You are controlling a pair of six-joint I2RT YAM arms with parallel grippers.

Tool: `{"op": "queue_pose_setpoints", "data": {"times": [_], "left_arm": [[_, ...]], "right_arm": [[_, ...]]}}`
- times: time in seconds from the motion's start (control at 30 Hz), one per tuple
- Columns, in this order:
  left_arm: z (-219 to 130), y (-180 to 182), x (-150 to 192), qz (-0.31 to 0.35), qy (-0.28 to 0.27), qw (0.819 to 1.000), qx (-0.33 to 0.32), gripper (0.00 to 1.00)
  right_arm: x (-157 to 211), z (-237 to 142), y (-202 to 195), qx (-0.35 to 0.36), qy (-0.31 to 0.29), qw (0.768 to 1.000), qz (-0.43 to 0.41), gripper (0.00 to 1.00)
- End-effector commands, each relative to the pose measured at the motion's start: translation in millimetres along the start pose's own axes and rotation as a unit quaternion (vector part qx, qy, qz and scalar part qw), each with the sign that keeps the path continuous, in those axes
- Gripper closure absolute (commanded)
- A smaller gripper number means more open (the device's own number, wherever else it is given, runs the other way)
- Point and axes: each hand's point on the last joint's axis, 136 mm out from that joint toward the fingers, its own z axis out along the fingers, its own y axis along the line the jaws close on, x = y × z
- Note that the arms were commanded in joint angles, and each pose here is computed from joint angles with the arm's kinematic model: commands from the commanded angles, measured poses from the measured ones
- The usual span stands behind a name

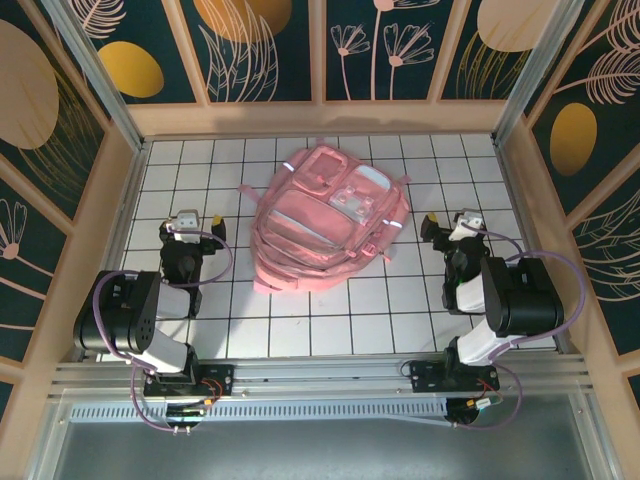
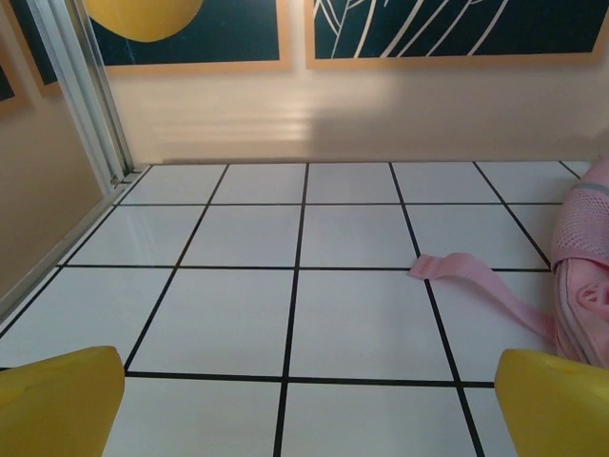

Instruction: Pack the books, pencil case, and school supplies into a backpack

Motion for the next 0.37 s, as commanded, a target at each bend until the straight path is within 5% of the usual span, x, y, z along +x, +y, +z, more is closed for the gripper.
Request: {"op": "queue_pose_setpoints", "data": {"times": [0.0,0.33], "left_arm": [[1.5,4.4,-13.5,-0.017,-0.023,1.000,-0.010,0.01],[1.6,5.2,-13.6,-0.019,-0.023,0.999,-0.012,0.01]], "right_arm": [[-11.4,2.2,-0.6,-0.002,-0.016,1.000,0.009,0.01],[-10.0,3.1,5.3,-0.020,-0.012,1.000,0.003,0.01]]}}
